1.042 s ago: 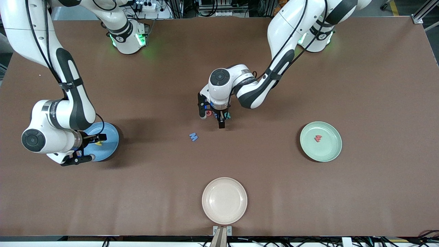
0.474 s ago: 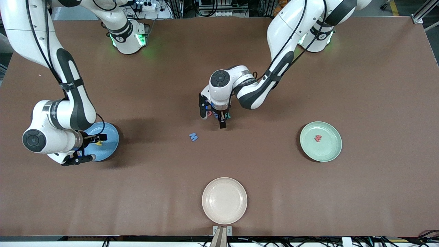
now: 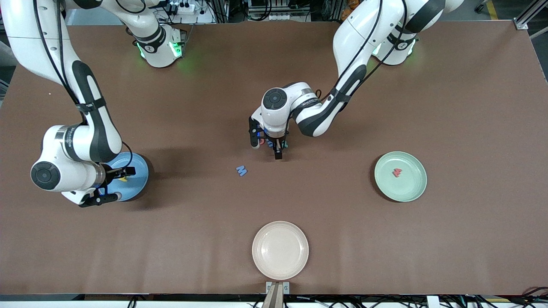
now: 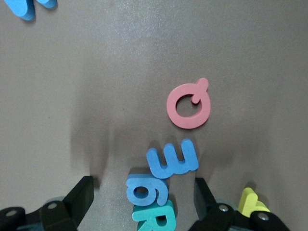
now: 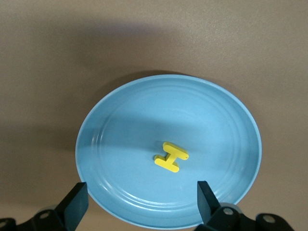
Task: Sort uppercase to blue plate, lowercase to green plate
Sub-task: 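Grasp the blue g letter with the left gripper, then carry the g to the green plate while the right gripper reaches the N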
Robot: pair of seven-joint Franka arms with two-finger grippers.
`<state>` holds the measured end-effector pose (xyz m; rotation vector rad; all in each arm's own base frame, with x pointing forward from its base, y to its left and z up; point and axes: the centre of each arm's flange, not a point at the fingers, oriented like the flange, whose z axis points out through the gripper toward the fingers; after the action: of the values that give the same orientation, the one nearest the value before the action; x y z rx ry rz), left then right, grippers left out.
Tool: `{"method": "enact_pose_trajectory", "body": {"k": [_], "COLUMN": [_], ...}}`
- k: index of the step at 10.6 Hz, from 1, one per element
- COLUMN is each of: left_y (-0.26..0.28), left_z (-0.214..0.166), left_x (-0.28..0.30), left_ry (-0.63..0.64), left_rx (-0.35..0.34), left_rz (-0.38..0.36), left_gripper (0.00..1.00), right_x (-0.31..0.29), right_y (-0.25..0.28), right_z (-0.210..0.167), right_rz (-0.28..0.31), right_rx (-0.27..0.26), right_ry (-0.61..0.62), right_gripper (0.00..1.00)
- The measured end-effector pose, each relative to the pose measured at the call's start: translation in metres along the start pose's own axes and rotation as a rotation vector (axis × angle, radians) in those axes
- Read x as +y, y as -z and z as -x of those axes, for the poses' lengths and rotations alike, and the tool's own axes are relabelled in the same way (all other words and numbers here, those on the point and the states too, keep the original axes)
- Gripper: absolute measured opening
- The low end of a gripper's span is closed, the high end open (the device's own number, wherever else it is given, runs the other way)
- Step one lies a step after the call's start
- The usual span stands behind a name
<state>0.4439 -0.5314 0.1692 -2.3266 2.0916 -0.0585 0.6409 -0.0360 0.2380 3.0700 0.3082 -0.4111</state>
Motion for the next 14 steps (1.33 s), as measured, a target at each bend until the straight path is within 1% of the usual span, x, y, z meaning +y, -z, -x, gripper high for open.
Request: {"method": "enact_pose_trajectory", "body": {"k": [1,4,5,7,8,9,10,11,12,13,14], "left_y": [0.0,-0.001,-0.001,-0.001,0.0,0.0,0.001,0.001,0.003,0.008,0.007], "left_z": [0.0,0.0,0.0,0.0,-0.001,-0.001,-0.001,-0.001,-0.002,-0.002,0.0], "left_x": [0.0,0.0,0.0,0.001,0.001,0.001,0.002,0.002,0.0,-0.002,-0.004], "left_ry": [0.0,0.0,0.0,-0.001,-0.002,-0.002,-0.003,-0.002,-0.001,0.001,0.005], "left_rx": [0.0,-0.001,-0.001,-0.001,-0.001,0.0,0.001,0.001,0.005,0.008,0.002], "left_rz": [0.0,0.001,0.001,0.002,0.002,0.002,0.002,0.002,-0.001,-0.007,-0.005], "left_gripper": [0.89,0.84,0.78,0.76,0.72,0.71,0.63,0.63,0.47,0.37,0.37], "right_x": [-0.001,-0.013,-0.017,-0.018,-0.016,-0.015,-0.014,-0.014,-0.013,-0.013,-0.013], "right_y": [0.0,0.001,0.001,0.001,0.001,0.001,0.001,0.0,-0.001,-0.001,-0.001], "right_z": [0.0,-0.003,-0.004,-0.004,-0.004,-0.004,-0.004,-0.004,-0.004,-0.004,-0.004], "right_rz": [0.0,0.004,0.005,0.006,0.006,0.006,0.006,0.006,0.006,0.005,0.005], "right_rx": [0.001,0.002,0.002,0.002,0.002,0.002,0.002,0.001,-0.001,-0.002,-0.002], "right_ry": [0.001,0.02,0.026,0.027,0.024,0.022,0.021,0.02,0.02,0.02,0.019], "right_gripper": [1.0,1.0,1.0,1.0,1.0,1.0,1.0,1.0,1.0,1.0,1.0]}}
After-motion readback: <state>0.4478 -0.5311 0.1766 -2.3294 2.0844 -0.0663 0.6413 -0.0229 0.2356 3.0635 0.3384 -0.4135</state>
